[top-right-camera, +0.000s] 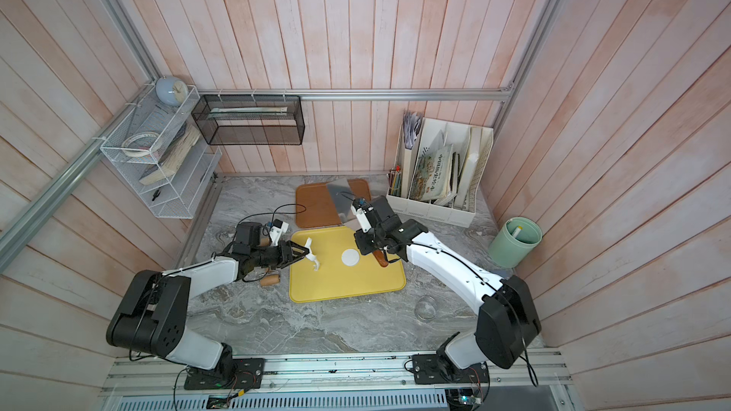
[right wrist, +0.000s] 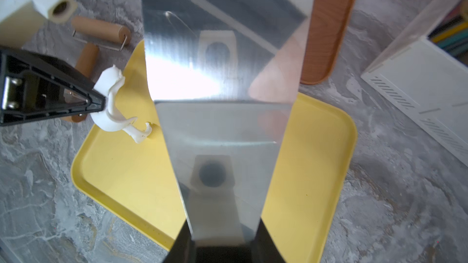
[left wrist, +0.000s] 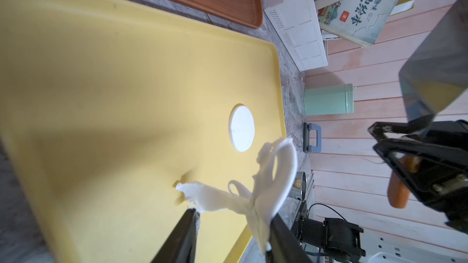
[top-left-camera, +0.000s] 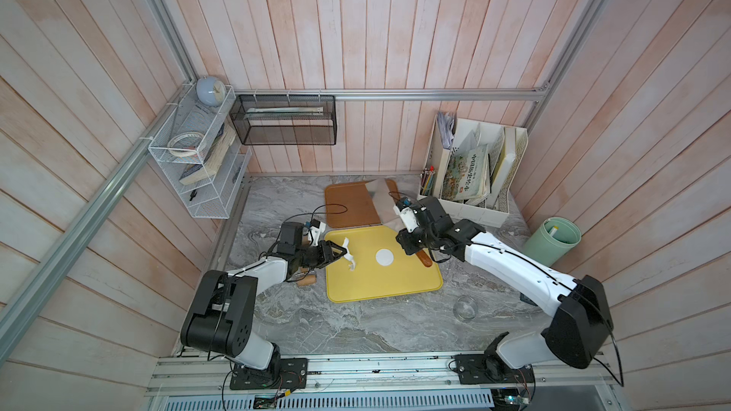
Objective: Roll out the dumpling wrappers from the dough
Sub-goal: Pick up the spatula from the center of the board, then place the dumpling wrapper on the work surface.
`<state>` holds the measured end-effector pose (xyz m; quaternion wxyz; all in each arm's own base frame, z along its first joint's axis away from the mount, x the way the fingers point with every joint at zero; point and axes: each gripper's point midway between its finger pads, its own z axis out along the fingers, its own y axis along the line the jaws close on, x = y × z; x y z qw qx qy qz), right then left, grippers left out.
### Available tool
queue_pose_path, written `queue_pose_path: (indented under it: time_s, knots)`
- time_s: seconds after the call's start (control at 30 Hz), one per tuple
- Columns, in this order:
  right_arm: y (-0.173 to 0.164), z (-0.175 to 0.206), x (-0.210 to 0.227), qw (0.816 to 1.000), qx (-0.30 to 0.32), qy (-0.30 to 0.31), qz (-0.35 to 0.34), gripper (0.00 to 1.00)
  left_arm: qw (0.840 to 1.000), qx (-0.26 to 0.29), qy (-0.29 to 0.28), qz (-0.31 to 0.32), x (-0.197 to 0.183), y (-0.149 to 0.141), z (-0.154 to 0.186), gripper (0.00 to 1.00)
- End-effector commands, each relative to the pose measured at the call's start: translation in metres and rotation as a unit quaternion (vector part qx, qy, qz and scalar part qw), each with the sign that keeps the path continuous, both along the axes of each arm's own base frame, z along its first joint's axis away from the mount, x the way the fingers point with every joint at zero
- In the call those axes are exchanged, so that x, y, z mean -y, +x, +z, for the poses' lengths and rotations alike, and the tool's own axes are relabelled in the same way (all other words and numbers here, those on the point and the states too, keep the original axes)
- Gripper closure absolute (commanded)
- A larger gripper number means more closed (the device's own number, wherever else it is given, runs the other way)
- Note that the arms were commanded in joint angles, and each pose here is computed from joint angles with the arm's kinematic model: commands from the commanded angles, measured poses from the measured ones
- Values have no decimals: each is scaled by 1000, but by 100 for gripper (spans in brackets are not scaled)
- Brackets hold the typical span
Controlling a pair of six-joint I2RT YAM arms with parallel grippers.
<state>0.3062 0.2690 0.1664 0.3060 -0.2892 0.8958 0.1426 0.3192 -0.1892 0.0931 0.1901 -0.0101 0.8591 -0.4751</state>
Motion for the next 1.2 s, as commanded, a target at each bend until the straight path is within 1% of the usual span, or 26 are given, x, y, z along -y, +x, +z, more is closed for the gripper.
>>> queue_pose_path:
  time_s: [0.0,0.1,0.2,0.43,0.57,0.67,0.73,0.8,0.87,0.9,1.0,1.03,1.07,1.13,1.17]
  knots:
    - [3,-8,-16,998,38,-24,43,100,999,16,-24,-17,4,-5,11,53]
    - [-2,-30,-17,996,19,-71,48,100,999,18,-39,-19,3,-6,18,48]
    - [-15,-45,-24,992,4,-107,70,100,999,20,-44,-19,3,-4,21,48]
    - [-41,-52,-46,989,-6,-98,108,100,998,13,-47,-26,4,0,19,48]
    - [-50,-75,-40,985,-40,-127,110,100,999,13,-44,-25,2,2,20,48]
    - [-52,-87,-28,981,-54,-157,98,100,999,13,-45,-20,-2,4,23,48]
    - [-44,-85,-16,981,-54,-174,61,100,999,15,-45,-12,-6,5,25,48]
    - [-32,-73,-5,986,-56,-156,20,100,999,5,-35,1,-11,6,19,48]
    - [-24,-55,0,990,-47,-133,-6,100,1000,-10,-27,5,-14,4,11,48]
    - [-22,-45,-1,991,-39,-125,-8,100,1000,-15,-26,5,-15,3,8,48]
    - [-32,-27,-16,994,-39,-98,23,100,999,-20,-24,5,-16,1,4,48]
    - [-34,-25,-16,994,-46,-95,24,100,1000,-19,-24,5,-15,1,4,48]
    - [-33,-24,-11,994,-57,-97,4,100,1000,-17,-23,8,-16,3,5,48]
    - [-32,-21,10,989,-99,-98,-56,100,1000,-12,-27,12,-16,6,8,50]
    - [-37,-20,20,984,-133,-94,-78,100,999,-9,-31,10,-15,7,9,50]
